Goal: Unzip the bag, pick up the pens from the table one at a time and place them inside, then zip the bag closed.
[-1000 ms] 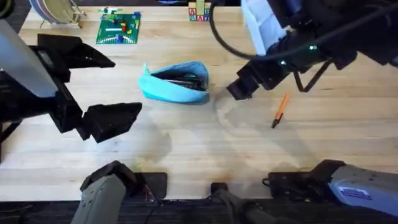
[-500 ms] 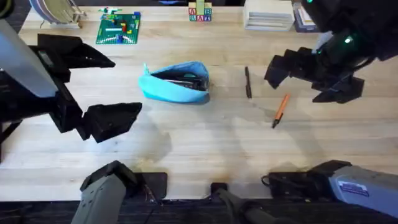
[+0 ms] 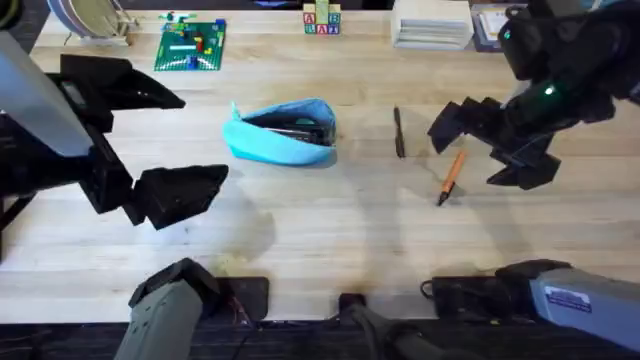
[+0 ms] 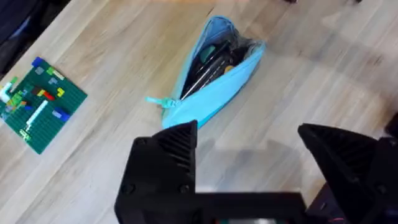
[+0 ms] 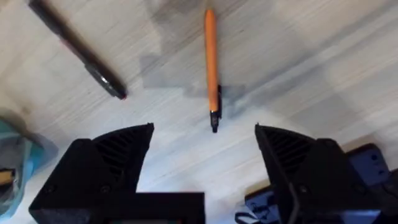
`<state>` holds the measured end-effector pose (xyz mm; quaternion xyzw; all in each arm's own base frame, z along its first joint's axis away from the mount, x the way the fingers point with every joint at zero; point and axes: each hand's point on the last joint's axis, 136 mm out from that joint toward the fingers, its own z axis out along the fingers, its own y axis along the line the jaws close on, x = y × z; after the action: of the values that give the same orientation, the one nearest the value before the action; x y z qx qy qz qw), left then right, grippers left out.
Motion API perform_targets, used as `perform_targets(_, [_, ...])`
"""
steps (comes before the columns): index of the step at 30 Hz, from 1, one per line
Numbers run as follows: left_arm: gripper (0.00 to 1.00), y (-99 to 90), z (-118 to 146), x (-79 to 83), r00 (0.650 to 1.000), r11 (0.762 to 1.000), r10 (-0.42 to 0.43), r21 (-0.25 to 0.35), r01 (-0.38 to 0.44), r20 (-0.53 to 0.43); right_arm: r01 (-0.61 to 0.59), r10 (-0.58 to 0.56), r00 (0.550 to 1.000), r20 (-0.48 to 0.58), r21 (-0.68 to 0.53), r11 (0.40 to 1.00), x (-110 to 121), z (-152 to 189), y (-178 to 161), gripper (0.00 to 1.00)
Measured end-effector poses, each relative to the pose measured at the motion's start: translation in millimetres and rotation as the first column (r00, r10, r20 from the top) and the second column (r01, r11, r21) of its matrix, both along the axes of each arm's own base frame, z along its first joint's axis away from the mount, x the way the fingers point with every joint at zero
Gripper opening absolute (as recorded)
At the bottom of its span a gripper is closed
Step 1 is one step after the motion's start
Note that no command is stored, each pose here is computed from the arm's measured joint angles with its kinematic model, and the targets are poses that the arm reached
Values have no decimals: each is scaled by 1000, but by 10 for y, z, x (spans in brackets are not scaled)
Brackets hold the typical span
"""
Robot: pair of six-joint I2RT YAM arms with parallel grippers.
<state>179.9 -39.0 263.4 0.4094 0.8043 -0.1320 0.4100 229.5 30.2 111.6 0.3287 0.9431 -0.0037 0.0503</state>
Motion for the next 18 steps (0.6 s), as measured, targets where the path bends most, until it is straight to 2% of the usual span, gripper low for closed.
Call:
perform_targets(11, [994,0,0,0,1000,1000,0,0,0,0,33,-33,998,49,7,999,121,-243,-219,995])
perform_targets(18, [994,0,0,0,1000,1000,0,0,0,0,59,-59,998,27,11,998,143,-328,-331,997])
